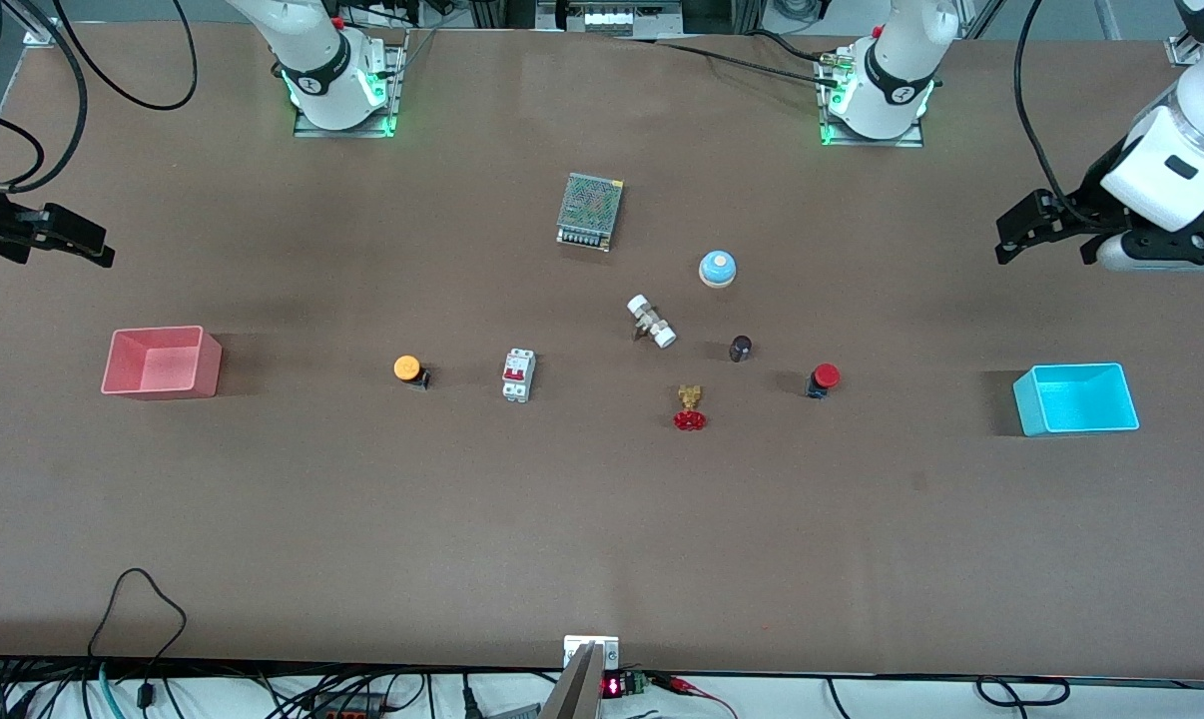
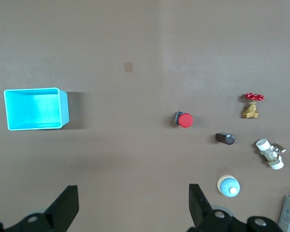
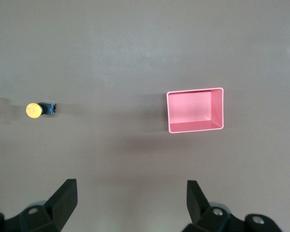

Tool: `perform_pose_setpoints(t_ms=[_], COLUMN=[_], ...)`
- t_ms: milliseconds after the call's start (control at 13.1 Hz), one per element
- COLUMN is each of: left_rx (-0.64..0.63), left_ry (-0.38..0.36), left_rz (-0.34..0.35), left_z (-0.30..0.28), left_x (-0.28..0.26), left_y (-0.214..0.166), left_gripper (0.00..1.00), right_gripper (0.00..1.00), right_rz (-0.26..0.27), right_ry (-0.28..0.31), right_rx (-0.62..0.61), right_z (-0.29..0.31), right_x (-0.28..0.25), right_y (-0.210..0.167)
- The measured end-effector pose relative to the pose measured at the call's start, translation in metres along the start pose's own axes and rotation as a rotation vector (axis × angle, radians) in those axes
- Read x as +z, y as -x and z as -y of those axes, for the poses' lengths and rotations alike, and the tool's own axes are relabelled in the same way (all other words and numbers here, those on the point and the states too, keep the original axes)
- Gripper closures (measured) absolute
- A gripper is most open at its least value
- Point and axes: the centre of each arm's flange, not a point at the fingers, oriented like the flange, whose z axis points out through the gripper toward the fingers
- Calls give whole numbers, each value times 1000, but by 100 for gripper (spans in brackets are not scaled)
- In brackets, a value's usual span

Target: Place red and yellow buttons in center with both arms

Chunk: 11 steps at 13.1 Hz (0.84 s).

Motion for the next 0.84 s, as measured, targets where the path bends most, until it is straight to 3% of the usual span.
perform_pose_setpoints(t_ms=[840], left_rx=[62], left_ry=[0], left_rz=[0], left_z=[-1], left_x=[-4], left_y=[0], left_gripper=[0], right_gripper=[0], right_rz=[-3], right_ry=[-4], right_rx=[6], right_z=[-2], right_x=[-6], right_y=[14])
